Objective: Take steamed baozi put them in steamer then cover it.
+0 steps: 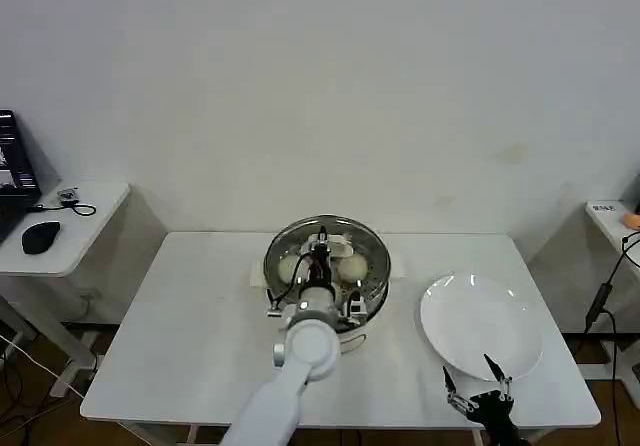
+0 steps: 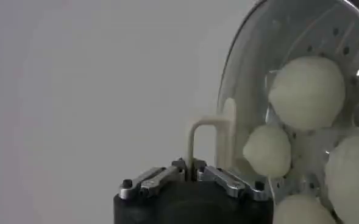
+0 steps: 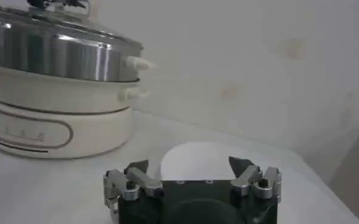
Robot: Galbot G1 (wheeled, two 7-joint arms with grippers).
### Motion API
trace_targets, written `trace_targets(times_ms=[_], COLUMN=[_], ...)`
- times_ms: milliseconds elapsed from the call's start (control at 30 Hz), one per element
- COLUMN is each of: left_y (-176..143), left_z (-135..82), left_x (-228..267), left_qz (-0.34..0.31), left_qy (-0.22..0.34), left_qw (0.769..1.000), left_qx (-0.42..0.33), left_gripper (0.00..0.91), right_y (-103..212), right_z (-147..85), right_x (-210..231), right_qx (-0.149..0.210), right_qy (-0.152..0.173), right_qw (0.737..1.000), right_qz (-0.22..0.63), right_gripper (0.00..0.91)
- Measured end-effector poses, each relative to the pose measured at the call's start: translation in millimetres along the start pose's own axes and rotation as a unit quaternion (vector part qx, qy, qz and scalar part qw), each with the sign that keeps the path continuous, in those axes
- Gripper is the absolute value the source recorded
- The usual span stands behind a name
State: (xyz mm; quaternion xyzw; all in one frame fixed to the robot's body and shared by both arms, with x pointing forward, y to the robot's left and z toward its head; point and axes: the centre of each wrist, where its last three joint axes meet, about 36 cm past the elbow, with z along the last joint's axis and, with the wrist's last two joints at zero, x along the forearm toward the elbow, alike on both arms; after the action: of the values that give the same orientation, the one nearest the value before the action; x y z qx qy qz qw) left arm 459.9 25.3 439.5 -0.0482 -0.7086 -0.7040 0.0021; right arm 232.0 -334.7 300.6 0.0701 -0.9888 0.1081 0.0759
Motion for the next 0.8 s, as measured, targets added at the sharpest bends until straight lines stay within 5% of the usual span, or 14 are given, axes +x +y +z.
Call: trace_targets(times_ms=[467, 500, 533, 800], left_y=[-0.8, -0.8, -1.0, -0.1], left_z=[-2.1, -2.7, -3.1, -1.5], left_x=[5.8, 5.4, 4.8, 4.9], left_qz=[0.003, 0.003, 0.002, 0.0], left_qy=[-0.003, -0.004, -0.004, -0.005], left_qw=[1.0, 1.0, 1.0, 1.0], left_qx=[0.005, 0.006, 0.006, 0.006], left_gripper=[0.0, 0.333, 0.907, 0.907], right_y=[4.1, 4.6, 4.9, 6.0], right_z=[1.3, 1.4, 1.5, 1.3], right_x=[-0.8, -0.8, -0.8, -0.7], right_qx=[0.001, 0.0, 0.0, 0.001], right_qy=[0.002, 0.002, 0.002, 0.002], right_qw=[1.0, 1.0, 1.0, 1.0], right_qz=[-0.006, -0.006, -0.007, -0.009], right_gripper=[0.907, 0.907, 0.907, 0.907])
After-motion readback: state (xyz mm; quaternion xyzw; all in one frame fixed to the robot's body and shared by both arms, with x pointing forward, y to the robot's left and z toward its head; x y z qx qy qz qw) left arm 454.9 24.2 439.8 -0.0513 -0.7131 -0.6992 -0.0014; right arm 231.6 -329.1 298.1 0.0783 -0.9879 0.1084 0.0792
